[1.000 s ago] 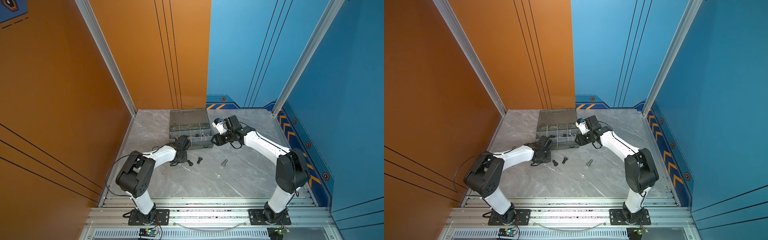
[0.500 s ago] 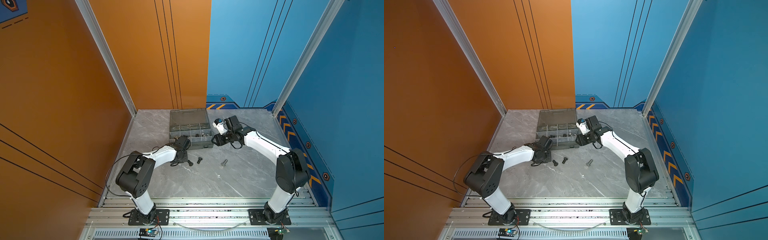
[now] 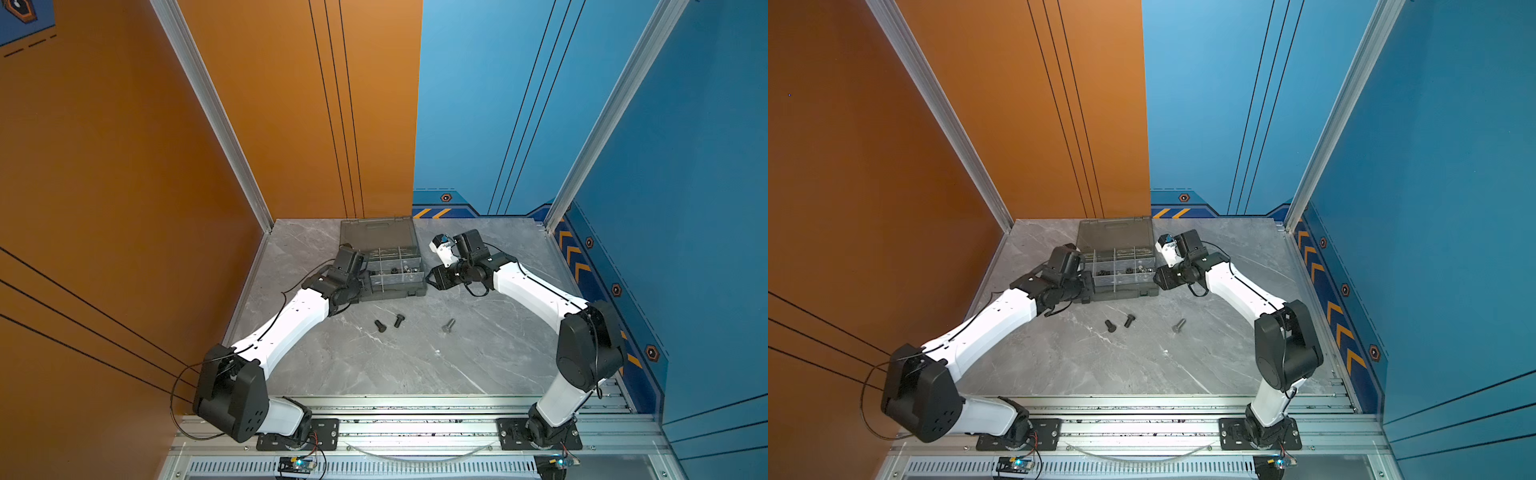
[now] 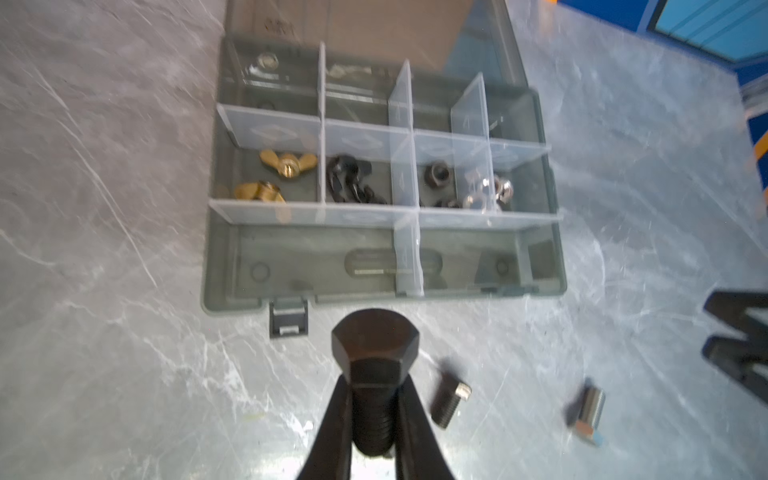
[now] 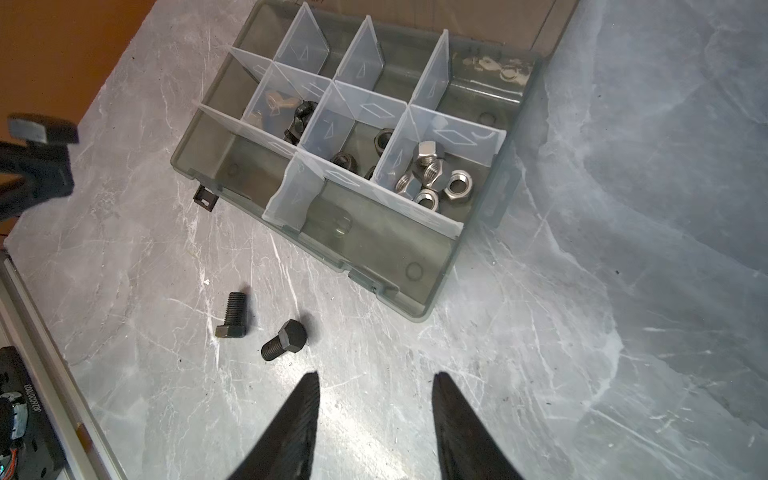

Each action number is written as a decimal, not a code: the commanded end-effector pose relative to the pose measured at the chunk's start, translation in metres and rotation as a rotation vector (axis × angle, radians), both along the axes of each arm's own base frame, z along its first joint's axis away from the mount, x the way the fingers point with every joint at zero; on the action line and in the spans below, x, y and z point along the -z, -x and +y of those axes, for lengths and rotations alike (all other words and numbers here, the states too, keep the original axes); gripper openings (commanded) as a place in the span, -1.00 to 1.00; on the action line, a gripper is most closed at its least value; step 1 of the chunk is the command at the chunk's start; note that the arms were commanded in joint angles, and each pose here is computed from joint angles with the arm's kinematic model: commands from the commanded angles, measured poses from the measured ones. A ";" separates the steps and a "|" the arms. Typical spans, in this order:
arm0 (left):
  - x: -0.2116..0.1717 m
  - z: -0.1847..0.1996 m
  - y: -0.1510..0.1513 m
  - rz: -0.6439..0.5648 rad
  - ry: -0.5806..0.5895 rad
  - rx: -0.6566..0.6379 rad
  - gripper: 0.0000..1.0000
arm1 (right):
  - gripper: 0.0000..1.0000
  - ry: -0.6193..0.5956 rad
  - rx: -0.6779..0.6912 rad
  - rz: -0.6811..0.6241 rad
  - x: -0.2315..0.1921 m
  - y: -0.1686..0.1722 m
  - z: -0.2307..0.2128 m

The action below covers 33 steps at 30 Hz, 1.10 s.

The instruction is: Sort the screws and nuts into containers

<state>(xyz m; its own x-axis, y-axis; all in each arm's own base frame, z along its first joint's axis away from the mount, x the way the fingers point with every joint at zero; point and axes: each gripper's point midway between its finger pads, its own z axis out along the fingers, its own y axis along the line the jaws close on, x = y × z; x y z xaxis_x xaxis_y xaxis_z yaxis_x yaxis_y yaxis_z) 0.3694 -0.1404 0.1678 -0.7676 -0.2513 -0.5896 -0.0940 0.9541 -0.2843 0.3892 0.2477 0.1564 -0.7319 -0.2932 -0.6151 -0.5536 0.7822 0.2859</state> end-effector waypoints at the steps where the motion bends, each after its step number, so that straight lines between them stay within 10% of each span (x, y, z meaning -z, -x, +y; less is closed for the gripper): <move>1: 0.017 -0.001 -0.014 0.052 0.018 0.023 -1.00 | -0.06 -0.005 0.003 0.021 -0.001 0.007 -0.003; 28: 0.085 0.010 -0.056 0.200 -0.005 0.003 -1.00 | -0.06 0.008 -0.010 0.057 0.009 0.022 -0.008; 33: 0.085 0.011 -0.060 0.197 -0.007 -0.003 -0.65 | -0.05 0.013 -0.019 0.072 0.013 0.025 -0.007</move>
